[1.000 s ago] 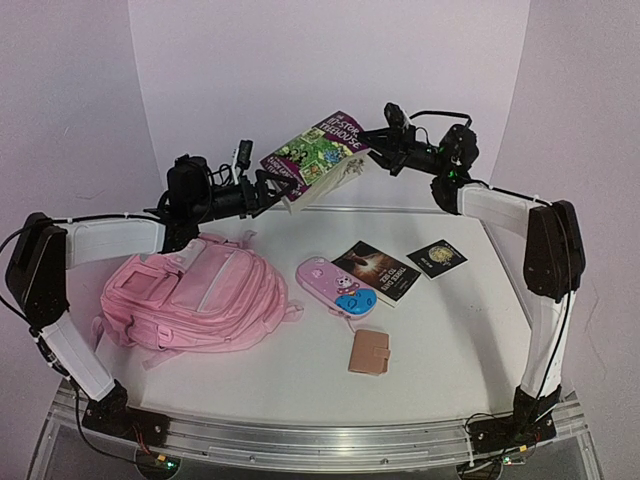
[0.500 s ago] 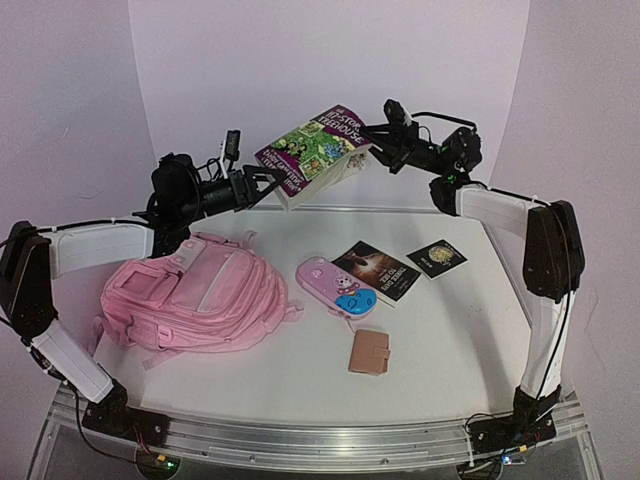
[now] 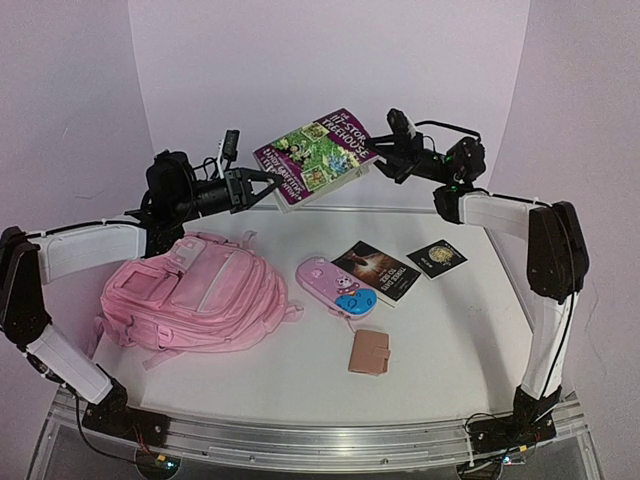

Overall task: Pack the student bag
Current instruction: Pick up the book from the center of the board.

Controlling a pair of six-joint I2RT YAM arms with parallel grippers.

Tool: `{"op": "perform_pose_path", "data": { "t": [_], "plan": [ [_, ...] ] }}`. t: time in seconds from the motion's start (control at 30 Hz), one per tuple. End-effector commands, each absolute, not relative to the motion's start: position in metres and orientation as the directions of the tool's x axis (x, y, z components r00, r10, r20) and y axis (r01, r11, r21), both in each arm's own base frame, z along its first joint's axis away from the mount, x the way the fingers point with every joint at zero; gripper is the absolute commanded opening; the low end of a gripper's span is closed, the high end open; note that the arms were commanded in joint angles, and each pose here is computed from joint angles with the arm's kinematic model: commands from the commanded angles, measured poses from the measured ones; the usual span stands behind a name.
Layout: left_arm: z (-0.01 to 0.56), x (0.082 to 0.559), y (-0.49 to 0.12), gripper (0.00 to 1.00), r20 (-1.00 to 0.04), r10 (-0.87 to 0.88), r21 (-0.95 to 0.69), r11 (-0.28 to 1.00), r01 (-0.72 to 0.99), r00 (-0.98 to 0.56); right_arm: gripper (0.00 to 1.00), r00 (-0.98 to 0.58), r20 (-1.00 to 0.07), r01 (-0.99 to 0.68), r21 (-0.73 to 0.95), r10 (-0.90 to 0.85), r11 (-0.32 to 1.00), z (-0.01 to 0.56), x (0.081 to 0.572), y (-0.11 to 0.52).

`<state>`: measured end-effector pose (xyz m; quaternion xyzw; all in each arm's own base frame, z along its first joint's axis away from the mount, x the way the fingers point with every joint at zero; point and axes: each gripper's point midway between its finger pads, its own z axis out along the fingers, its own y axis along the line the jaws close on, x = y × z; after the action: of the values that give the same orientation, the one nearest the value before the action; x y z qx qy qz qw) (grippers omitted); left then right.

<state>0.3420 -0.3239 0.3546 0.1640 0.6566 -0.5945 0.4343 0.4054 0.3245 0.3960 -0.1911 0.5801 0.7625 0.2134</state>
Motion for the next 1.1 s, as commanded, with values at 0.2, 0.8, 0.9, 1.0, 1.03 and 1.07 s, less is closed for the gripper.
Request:
{"op": "perform_pose_path", "data": {
  "t": [0.2, 0.8, 0.9, 1.0, 1.03, 1.07],
  "plan": [
    [0.354, 0.315, -0.314, 0.0, -0.806, -0.214, -0.591, 0.263, 0.762, -0.551, 0.87, -0.777, -0.627, -0.625, 0.758, 0.057, -0.185, 0.396, 0.388, 0.276],
    [0.32, 0.326, -0.304, 0.0, -0.76, -0.163, -0.632, 0.413, 0.656, -0.629, 0.98, -0.994, 0.014, -0.005, 0.985, 0.109, -0.171, 0.302, 0.455, 0.252],
    [0.318, 0.327, -0.303, 0.0, -0.755, -0.165, -0.636, 0.42, 0.648, -0.634, 0.98, -0.988, 0.08, 0.055, 0.981, 0.132, -0.188, 0.303, 0.45, 0.25],
    [0.316, 0.326, -0.303, 0.0, -0.752, -0.164, -0.639, 0.421, 0.644, -0.638, 0.98, -0.96, 0.196, 0.166, 0.973, 0.198, -0.159, 0.284, 0.452, 0.246],
    [0.316, 0.326, -0.303, 0.0, -0.75, -0.164, -0.64, 0.423, 0.642, -0.64, 0.98, -0.949, 0.214, 0.192, 0.975, 0.232, -0.116, 0.271, 0.452, 0.245],
    [0.315, 0.326, -0.303, 0.0, -0.749, -0.164, -0.641, 0.425, 0.639, -0.643, 0.98, -0.935, 0.217, 0.21, 0.976, 0.279, -0.055, 0.257, 0.452, 0.243]
  ]
}}
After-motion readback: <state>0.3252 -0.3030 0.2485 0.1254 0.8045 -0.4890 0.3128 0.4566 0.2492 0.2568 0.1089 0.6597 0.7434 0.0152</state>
